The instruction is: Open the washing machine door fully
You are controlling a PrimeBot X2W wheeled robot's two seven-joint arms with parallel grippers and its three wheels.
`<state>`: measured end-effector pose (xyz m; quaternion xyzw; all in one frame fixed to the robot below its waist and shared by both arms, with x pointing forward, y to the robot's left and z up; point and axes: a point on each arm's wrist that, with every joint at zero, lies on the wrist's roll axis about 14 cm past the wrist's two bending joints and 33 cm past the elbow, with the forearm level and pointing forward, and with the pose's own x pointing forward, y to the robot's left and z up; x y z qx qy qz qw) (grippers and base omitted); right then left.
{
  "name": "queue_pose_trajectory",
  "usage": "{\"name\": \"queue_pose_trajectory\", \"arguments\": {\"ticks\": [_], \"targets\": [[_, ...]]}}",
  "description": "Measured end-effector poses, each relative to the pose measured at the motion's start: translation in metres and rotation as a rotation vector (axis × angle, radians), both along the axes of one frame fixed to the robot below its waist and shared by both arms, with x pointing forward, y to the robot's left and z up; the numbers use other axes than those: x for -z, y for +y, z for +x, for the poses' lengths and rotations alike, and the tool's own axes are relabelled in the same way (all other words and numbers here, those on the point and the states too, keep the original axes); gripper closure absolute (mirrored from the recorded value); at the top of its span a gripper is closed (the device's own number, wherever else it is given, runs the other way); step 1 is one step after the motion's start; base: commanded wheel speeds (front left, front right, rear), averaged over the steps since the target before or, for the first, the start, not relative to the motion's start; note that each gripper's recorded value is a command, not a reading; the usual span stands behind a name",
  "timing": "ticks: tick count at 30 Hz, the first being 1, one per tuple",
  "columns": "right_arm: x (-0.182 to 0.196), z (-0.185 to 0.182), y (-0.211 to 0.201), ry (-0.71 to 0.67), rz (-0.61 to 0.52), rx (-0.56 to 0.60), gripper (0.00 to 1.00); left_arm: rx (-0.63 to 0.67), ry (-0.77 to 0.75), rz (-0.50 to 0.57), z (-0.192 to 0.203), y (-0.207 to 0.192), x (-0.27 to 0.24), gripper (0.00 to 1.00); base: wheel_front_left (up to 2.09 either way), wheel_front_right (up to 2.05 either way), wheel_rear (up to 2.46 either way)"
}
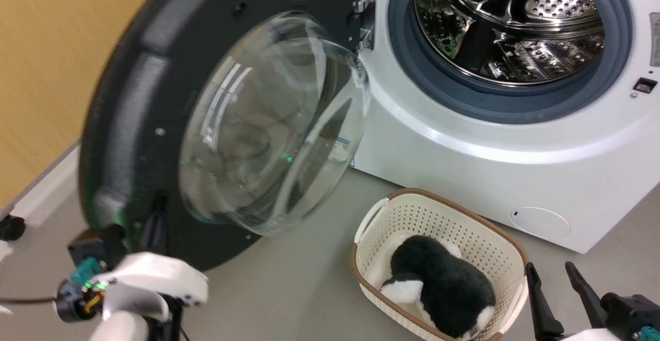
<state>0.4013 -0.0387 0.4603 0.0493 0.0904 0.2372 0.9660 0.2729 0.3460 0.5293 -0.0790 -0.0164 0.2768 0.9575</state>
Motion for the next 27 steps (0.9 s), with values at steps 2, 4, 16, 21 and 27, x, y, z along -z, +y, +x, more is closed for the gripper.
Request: {"name": "queue_pose_trajectory", "arguments": {"ticks": [2,4,16,21,27], "targets": [[0.000,0.000,-0.002,0.001,-0.001,0.007,0.00,-0.018,-0.004,0.001,0.003,0.012,0.001,1.00,0.00,0.00,0.00],[0.001,0.000,-0.004,0.004,-0.002,0.012,0.00,-0.035,-0.009,-0.003,0.006,0.024,0.002,1.00,0.00,0.00,0.00],[-0.001,0.006,-0.015,-0.006,0.010,0.051,0.00,-0.121,0.048,-0.037,0.018,0.073,0.029,1.00,0.00,0.00,0.00],[-0.002,0.006,-0.017,-0.013,0.014,0.058,0.00,-0.129,0.054,-0.039,0.017,0.076,0.033,1.00,0.00,0.00,0.00],[-0.007,0.003,-0.018,-0.036,0.027,0.065,0.00,-0.135,0.017,0.007,0.009,0.071,0.022,1.00,0.00,0.00,0.00]]}}
